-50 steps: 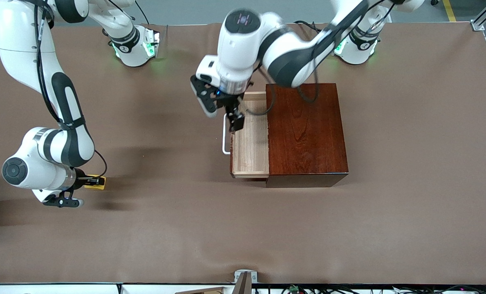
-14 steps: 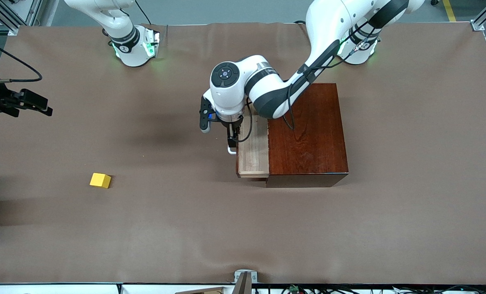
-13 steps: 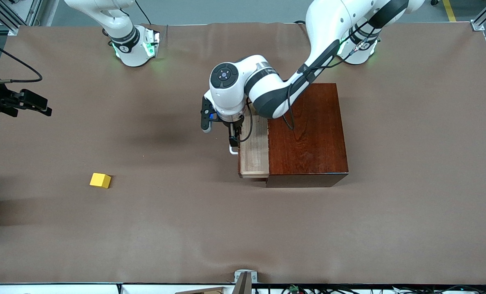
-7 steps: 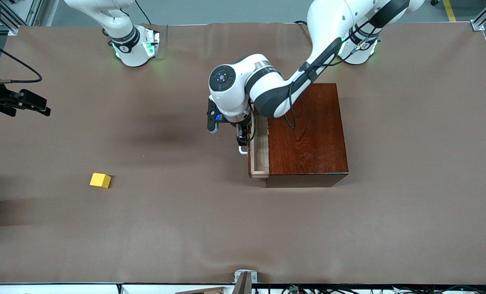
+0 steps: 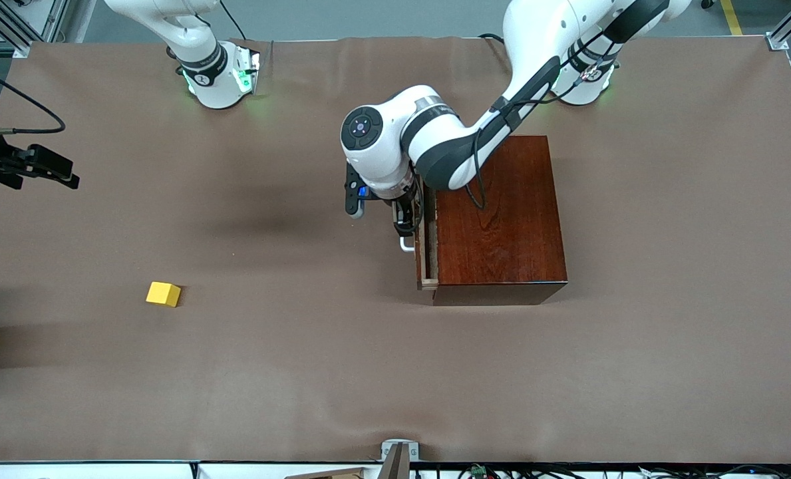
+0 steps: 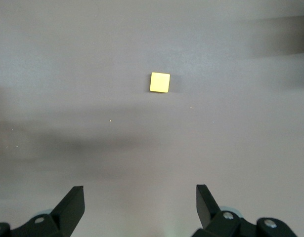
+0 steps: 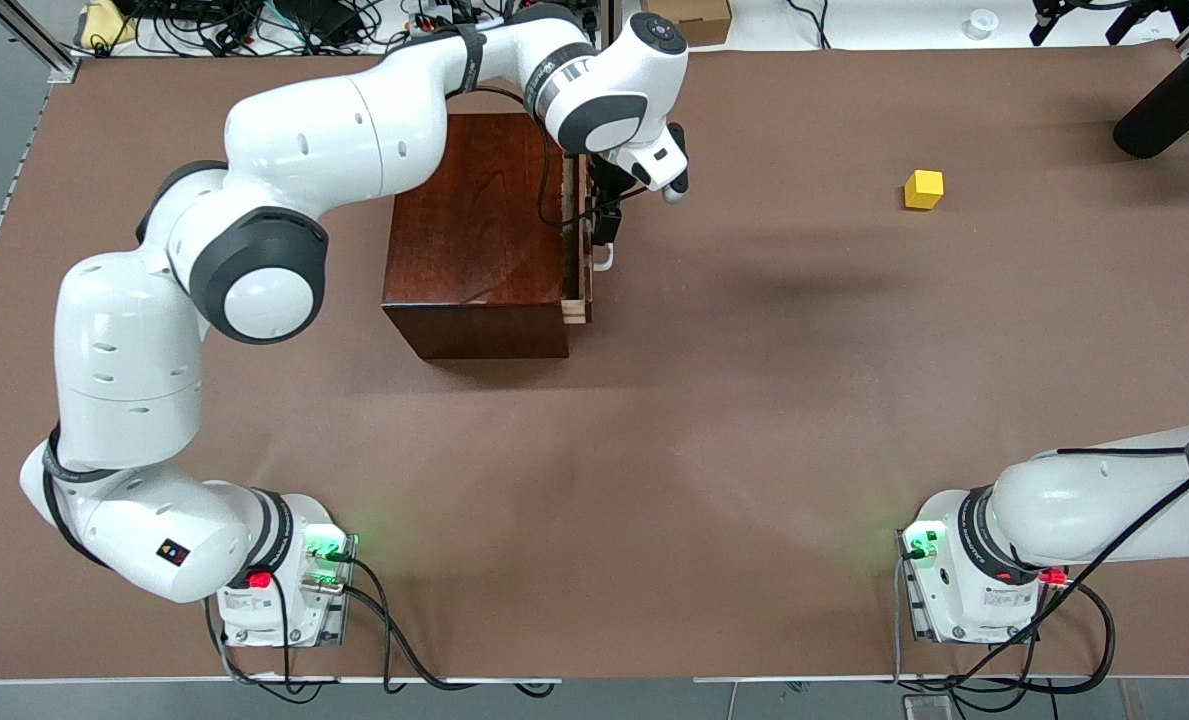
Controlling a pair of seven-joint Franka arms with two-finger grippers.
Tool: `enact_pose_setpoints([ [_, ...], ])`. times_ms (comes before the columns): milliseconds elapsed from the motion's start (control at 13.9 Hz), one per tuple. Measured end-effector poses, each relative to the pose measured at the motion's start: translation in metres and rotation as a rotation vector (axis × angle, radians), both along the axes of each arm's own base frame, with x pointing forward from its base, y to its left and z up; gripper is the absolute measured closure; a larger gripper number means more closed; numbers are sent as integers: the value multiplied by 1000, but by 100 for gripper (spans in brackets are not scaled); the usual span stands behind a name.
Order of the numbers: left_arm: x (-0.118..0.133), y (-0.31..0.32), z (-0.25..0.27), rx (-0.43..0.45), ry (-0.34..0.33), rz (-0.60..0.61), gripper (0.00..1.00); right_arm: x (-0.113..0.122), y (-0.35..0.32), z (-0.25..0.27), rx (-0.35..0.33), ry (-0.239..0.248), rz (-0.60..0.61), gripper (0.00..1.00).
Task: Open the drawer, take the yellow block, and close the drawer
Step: 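Push the drawer into the box with the left gripper while the right gripper retracts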
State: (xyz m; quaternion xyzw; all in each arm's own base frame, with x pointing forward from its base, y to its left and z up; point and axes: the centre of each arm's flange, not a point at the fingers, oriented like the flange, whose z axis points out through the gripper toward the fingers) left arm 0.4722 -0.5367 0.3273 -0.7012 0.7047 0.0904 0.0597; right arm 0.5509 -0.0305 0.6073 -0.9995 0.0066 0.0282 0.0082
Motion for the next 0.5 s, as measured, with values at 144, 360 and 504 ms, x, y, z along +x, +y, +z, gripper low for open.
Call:
enact_pose_setpoints([
  [144, -3, -1, -1, 8, 4, -4, 0, 1, 2, 3, 0, -8, 3, 0],
  [360, -6, 0, -4, 29, 8, -11, 0, 1, 5, 6, 0, -13, 9, 0],
  [504, -7, 3, -5, 70, 0, -21, 0, 1, 4, 6, 0, -12, 8, 0],
])
